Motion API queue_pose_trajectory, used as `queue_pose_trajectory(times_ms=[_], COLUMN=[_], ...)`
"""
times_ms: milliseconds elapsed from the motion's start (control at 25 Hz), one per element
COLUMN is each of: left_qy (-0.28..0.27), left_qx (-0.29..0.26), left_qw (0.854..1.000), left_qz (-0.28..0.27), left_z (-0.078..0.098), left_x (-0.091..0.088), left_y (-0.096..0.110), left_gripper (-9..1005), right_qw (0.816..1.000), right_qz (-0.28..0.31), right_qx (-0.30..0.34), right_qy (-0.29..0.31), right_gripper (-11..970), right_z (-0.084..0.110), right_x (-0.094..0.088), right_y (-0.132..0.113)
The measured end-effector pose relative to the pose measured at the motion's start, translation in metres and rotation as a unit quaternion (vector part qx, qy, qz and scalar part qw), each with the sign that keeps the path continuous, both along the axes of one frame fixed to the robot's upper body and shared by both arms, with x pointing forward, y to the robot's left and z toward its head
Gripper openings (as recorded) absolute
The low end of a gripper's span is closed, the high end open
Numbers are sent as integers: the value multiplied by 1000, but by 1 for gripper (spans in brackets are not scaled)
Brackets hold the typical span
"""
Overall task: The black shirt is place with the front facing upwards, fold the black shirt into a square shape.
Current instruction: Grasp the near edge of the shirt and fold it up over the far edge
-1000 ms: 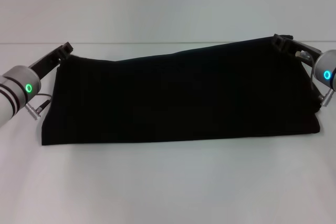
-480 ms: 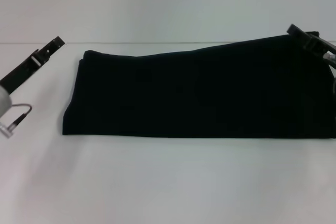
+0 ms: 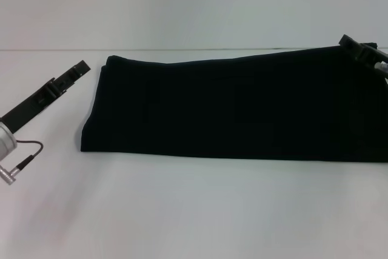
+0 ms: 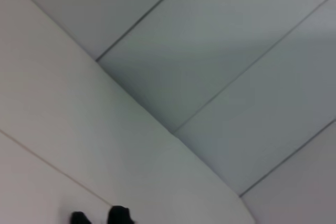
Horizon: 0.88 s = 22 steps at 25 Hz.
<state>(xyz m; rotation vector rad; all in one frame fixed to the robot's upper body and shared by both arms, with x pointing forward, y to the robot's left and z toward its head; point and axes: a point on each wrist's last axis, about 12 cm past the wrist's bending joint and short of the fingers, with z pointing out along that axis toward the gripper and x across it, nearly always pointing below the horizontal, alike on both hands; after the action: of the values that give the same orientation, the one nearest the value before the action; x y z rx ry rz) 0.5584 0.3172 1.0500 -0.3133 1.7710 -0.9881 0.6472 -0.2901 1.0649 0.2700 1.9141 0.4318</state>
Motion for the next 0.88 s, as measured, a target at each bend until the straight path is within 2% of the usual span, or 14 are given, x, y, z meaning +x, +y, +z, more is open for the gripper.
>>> queue_pose_trajectory(times_ms=[240, 400, 640, 880], left_qy=[-2, -3, -3, -9], left_qx=[-1, -4, -6, -12], left_qw=[1000, 1000, 1000, 999], left_qz=[-20, -30, -30, -42], left_z=[0, -1, -3, -2], left_x=[-2, -4, -9, -12], left_y=[-8, -11, -10, -11], left_gripper=[747, 747, 747, 747], right_qw=[998, 997, 999, 999], right_qz=[27, 18, 0, 1], right_qx=[-47, -61, -18, 29], right_qy=[24, 47, 31, -23], right_gripper=[769, 766, 762, 759], right_z=[-7, -17, -21, -18], right_x=[-2, -8, -21, -40], right_y=[7, 3, -11, -28])
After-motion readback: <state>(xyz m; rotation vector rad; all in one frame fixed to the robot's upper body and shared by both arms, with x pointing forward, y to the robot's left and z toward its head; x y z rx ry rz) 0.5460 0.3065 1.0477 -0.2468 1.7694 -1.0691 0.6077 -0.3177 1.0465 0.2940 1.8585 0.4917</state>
